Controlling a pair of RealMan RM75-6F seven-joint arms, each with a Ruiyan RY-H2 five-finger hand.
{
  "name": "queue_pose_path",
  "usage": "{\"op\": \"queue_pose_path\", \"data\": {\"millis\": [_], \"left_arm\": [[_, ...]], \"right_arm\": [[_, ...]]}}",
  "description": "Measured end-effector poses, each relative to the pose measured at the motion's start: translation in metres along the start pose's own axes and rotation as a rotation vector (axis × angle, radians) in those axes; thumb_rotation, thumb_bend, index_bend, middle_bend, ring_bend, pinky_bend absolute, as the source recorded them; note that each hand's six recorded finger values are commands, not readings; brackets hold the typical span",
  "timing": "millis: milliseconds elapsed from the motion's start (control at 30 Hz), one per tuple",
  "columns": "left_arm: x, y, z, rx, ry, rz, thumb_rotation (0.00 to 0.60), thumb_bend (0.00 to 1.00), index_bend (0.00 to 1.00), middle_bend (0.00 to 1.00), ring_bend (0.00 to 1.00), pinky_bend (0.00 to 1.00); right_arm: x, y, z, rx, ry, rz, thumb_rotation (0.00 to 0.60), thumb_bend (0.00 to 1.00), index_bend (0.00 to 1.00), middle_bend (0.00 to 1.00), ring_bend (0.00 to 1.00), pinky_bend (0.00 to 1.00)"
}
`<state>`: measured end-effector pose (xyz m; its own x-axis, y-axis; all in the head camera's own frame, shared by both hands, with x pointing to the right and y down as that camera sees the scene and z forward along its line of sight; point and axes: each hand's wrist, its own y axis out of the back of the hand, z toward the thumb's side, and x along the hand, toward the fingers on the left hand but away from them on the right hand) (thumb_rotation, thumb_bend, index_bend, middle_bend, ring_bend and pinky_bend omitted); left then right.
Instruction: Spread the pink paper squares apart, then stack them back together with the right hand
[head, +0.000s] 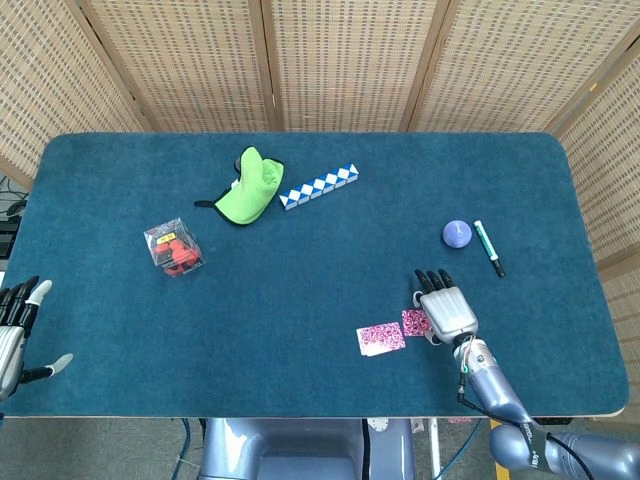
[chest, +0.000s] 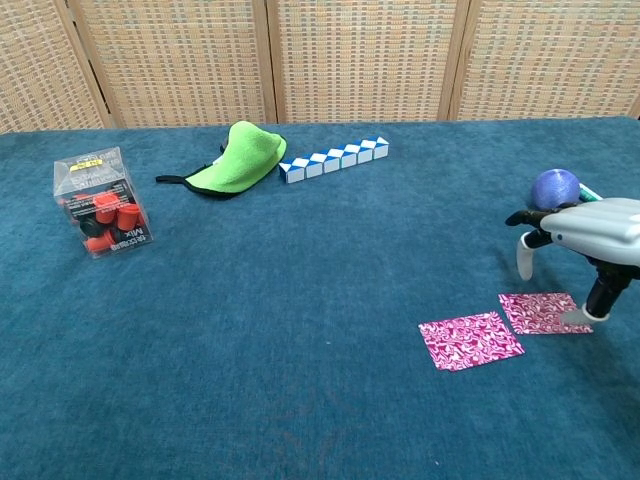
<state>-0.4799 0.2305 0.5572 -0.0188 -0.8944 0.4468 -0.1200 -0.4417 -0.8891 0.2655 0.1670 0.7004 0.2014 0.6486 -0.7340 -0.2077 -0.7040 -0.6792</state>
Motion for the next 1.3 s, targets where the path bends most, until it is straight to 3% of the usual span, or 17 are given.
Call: {"op": "queue_pose_path", "data": {"millis": [367, 1133, 1300], "left_arm": [[0.000, 0.000, 0.000, 0.001, 0.001, 0.001, 0.600, 0.00, 0.00, 0.00, 0.00, 0.00], [0.000, 0.000, 0.000, -0.001, 0.001, 0.003, 0.600, 0.00, 0.00, 0.00, 0.00, 0.00], [0.000, 0.000, 0.000, 0.000, 0.002, 0.003, 0.600, 0.00, 0.00, 0.00, 0.00, 0.00]], "right_arm": [[-0.006, -0.009, -0.003, -0.021, -0.011, 0.030, 0.600, 0.23, 0.28, 0.00, 0.00, 0.00], [-0.007, -0.019, -0.001, -0.059, 0.005, 0.033, 0.600, 0.23, 0.28, 0.00, 0.00, 0.00], [-0.008, -0.022, -0.002, -0.067, 0.007, 0.031, 0.600, 0.23, 0.35, 0.00, 0.00, 0.00]]}}
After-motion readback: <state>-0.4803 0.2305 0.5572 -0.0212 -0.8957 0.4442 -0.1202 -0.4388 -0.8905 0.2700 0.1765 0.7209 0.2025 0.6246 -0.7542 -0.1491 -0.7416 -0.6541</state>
